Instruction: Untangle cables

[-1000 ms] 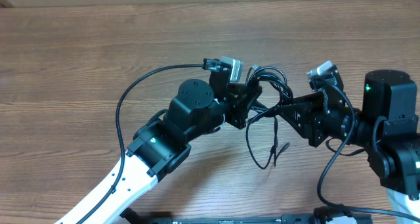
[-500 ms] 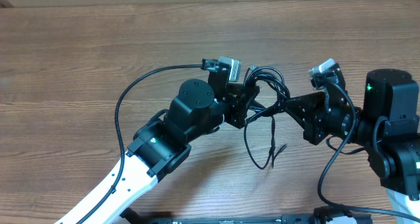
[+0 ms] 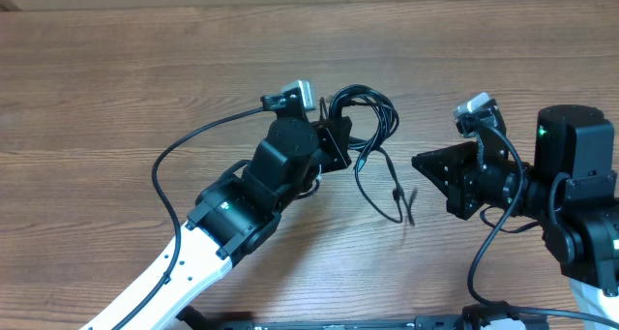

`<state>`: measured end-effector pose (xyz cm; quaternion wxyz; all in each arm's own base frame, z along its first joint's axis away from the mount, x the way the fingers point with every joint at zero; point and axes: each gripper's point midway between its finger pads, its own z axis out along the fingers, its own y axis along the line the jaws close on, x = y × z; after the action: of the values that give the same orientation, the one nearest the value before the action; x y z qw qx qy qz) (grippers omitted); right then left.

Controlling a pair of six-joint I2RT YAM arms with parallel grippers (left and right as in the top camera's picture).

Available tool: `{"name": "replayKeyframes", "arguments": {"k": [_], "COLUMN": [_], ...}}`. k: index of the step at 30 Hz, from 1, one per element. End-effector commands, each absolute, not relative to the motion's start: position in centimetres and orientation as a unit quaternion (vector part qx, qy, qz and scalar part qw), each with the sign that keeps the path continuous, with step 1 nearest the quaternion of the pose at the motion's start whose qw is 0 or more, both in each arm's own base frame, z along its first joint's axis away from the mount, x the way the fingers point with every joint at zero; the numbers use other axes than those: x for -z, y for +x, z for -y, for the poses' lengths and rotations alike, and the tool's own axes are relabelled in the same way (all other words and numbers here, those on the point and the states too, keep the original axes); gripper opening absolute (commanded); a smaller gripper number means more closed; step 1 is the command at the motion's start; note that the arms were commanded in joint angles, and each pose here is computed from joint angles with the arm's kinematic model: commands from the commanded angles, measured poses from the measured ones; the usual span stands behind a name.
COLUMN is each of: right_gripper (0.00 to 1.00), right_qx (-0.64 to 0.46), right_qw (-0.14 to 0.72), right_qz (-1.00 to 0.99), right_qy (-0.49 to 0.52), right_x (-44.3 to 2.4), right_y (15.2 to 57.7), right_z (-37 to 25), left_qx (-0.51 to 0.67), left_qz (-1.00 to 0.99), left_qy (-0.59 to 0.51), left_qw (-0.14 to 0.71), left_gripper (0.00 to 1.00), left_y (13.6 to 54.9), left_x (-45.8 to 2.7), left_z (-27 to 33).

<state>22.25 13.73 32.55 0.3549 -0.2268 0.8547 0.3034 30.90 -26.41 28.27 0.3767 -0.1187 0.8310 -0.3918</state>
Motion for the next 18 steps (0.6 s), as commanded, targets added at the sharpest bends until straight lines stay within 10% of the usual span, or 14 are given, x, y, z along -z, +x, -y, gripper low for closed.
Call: {"name": "replayKeyframes", "arguments": {"k": [1,18], "right_gripper": [0.04,0.39], "right_qx": [-0.311,-0.251], "right_qw": [0.362,0.383], "right_qz": [-0.848,-0.871], "right_qy": [-0.231,-0.177], "right_x": [-33.1,-32.6], "right_y": [21.8,24.6], "right_z": [-13.9,-12.0], "left_qx": [0.408,0.451], "left_qz": [-0.813,-0.820], "left_qy": [-0.160,-0.034], "left_qw": [0.383,0.350], "left_gripper": [0.04,0.04], "left_y": [31.4,28.8], "left_x": [-29.6,-30.2], "left_z": [25.9,29.0]}}
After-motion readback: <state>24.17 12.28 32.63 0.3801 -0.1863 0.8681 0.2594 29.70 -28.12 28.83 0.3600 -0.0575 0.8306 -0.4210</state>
